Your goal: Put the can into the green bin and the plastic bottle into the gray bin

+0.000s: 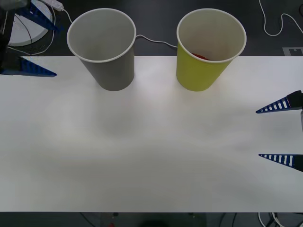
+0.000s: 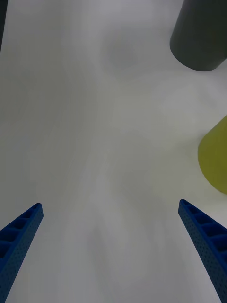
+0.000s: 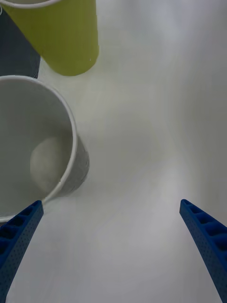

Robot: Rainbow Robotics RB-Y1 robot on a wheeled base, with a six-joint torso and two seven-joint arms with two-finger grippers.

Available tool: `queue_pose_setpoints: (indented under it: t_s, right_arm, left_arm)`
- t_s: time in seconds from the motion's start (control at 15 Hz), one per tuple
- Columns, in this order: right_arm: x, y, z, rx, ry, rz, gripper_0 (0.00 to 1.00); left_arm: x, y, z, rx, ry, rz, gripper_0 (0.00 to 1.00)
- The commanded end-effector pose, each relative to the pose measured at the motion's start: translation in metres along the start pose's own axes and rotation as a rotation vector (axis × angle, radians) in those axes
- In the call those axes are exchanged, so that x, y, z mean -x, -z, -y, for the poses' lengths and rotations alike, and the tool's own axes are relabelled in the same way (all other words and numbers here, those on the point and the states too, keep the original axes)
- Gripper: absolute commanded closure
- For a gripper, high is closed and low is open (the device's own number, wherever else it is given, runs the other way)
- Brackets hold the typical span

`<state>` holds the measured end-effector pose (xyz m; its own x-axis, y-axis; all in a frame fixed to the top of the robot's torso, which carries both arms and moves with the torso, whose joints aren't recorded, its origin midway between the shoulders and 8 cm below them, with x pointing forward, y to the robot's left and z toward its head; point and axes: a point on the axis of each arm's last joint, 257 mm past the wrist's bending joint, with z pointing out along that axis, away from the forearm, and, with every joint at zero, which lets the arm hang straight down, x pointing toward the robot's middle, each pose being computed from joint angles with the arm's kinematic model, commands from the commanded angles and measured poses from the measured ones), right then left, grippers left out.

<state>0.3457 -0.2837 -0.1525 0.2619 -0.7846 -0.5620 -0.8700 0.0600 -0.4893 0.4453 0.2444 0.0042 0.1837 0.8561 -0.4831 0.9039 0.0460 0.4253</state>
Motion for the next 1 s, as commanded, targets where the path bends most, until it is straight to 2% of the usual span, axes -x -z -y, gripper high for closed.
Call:
queue_pose_setpoints:
  t_s: [0.07, 0.2, 0.47, 0.67, 0.73, 0.87, 1.0]
  right_arm:
    - [0.0, 0.0, 0.0, 0.0, 0.0, 0.0, 0.0]
    - [0.0, 0.0, 0.0, 0.0, 0.0, 0.0, 0.0]
    - [0.0, 0.0, 0.0, 0.0, 0.0, 0.0, 0.0]
    - [0.0, 0.0, 0.0, 0.0, 0.0, 0.0, 0.0]
    - [0.0, 0.0, 0.0, 0.0, 0.0, 0.0, 0.0]
    - [0.0, 0.0, 0.0, 0.0, 0.0, 0.0, 0.0]
    - [0.0, 0.0, 0.0, 0.0, 0.0, 0.0, 0.0]
  left_arm:
    - [-0.028, 0.003, 0.018, 0.02, -0.053, -0.001, 0.0]
    - [-0.048, 0.006, 0.032, 0.03, -0.075, -0.014, 0.0]
    - [-0.073, 0.006, 0.058, 0.009, -0.091, 0.0, 0.0]
    - [-0.083, 0.003, 0.073, 0.004, -0.091, 0.035, 0.0]
    - [-0.083, 0.002, 0.073, 0.016, -0.082, 0.052, 0.0]
    - [-0.088, -0.005, 0.085, 0.011, -0.059, 0.083, 0.0]
    - [-0.098, -0.009, 0.094, -0.001, -0.079, 0.087, 0.0]
